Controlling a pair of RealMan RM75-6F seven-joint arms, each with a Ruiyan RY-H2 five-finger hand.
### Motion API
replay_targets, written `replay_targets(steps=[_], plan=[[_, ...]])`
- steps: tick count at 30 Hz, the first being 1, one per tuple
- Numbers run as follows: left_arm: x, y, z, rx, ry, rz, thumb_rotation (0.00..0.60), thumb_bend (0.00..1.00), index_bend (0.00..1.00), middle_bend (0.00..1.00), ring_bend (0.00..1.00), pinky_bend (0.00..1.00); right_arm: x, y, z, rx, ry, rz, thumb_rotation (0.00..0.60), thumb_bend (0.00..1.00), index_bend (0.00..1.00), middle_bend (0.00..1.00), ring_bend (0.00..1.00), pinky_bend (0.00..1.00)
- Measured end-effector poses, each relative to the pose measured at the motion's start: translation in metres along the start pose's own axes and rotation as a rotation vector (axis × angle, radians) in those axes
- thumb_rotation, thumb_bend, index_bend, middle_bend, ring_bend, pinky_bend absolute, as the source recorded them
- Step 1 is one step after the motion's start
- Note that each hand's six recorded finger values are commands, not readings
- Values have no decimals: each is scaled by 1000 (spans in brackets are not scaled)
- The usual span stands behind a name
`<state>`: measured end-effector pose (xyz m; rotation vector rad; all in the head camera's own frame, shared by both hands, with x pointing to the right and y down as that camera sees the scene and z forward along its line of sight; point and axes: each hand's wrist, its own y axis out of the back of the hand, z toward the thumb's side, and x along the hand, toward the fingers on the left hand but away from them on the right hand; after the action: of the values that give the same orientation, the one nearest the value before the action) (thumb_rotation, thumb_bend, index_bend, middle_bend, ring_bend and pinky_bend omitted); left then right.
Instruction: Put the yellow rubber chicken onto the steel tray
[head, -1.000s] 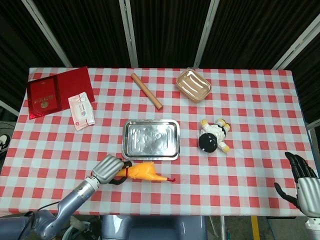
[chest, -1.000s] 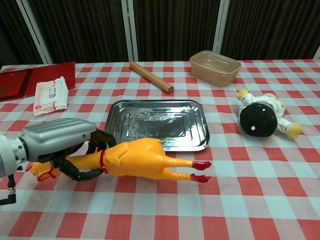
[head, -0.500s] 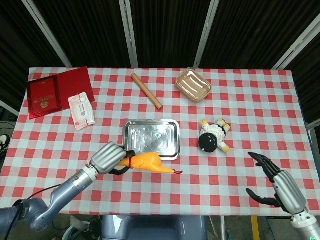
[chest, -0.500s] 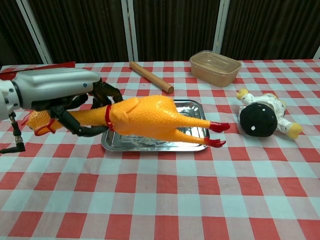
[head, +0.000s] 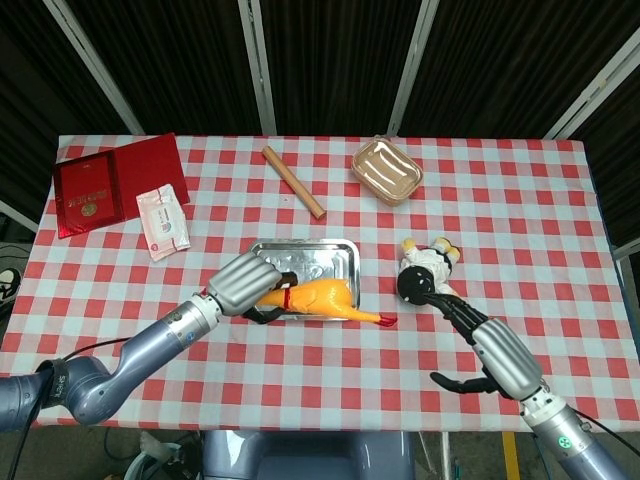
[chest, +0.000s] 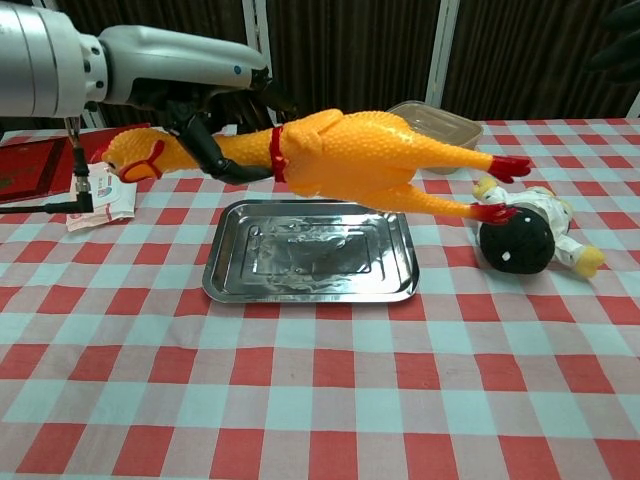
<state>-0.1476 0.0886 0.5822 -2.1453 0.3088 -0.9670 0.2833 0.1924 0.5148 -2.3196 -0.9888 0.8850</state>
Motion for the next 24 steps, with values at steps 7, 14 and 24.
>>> replay_targets(steps=[7,14,24], plan=[[16,16,18,35,-20,-36,600,598,561,619,540,618,-24,-6,8,11,-22,12,600,245,11,96,73,248],[31,24,33,55,-5,-53,600,598,556,619,540,618,-48,-12,15,53,-56,9,600,245,0,56,29,188],[48,26,59,22,27,-53,600,598,553,619,540,618,-76,-23,17,86,-110,4,600,244,3,54,29,188]])
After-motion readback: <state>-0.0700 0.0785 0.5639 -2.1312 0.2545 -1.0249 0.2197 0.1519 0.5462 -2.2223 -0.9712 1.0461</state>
